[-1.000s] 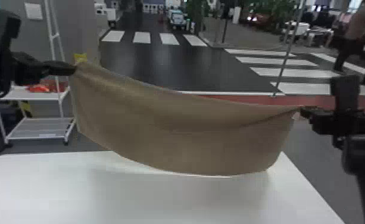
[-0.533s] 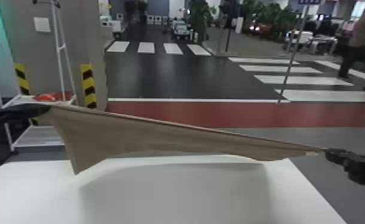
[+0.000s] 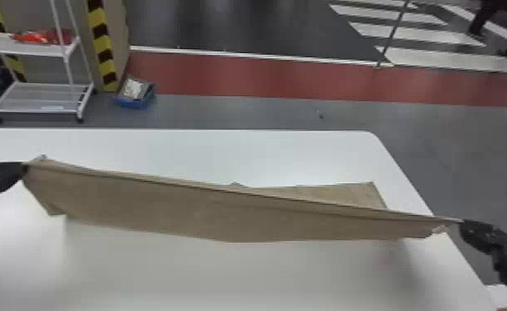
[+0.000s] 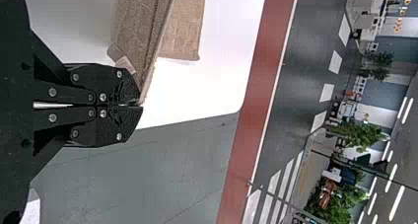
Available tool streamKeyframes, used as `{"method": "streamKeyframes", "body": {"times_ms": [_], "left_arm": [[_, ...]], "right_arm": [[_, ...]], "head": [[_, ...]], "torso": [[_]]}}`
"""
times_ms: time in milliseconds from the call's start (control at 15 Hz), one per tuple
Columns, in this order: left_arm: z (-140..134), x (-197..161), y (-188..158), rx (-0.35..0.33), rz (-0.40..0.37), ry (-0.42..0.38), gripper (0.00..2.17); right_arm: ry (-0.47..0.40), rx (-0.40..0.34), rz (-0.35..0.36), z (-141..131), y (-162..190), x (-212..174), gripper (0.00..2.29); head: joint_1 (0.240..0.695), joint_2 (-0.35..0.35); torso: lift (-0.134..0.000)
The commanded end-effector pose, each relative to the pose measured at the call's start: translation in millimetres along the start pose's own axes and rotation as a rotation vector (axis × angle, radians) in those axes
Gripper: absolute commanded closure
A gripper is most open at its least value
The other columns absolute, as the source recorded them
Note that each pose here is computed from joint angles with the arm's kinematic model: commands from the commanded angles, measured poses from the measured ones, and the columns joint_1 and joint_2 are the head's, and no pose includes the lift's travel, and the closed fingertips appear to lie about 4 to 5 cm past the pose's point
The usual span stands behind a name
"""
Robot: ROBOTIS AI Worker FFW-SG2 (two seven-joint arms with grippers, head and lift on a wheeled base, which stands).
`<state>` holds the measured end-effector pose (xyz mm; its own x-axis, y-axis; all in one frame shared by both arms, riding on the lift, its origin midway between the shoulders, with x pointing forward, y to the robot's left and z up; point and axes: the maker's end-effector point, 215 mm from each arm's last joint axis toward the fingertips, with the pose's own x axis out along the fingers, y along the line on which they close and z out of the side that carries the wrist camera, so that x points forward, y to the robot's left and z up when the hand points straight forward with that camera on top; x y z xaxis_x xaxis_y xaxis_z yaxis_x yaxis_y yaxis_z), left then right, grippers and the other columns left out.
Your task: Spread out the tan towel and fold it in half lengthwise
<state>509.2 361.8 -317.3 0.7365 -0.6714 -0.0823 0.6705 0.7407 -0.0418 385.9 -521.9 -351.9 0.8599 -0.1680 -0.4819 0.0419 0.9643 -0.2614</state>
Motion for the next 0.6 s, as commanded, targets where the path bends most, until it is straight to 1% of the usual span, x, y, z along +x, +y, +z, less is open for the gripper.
{"method": "streamKeyframes", "body": {"times_ms": [0,133,267,400,533], "left_arm": [[-18,-38,-11,0.041,0.016,-0.018,1.65],[-38,-55,-11,0.046,0.024,0.029,1.65],[-50,-60,-7,0.048,0.030,0.070,1.65],[-48,-58,-1,0.054,0.035,0.074,1.65],[-47,-58,-2,0.049,0.027,0.076,1.65]], "right_arm": [[-0.007,-0.009,0.000,-12,-3,-15,1.66],[-0.004,-0.014,0.004,-12,-4,-18,1.66],[0.006,-0.023,0.008,-7,-2,-10,1.66],[0.040,-0.022,0.022,-3,8,6,1.66],[0.040,-0.033,0.051,4,25,17,1.66]], "head": [[0.695,-0.197],[0.695,-0.199],[0.695,-0.187],[0.695,-0.174],[0.695,-0.160]], "torso": [[-0.123],[-0.123],[-0.123],[-0.123],[-0.123]]}}
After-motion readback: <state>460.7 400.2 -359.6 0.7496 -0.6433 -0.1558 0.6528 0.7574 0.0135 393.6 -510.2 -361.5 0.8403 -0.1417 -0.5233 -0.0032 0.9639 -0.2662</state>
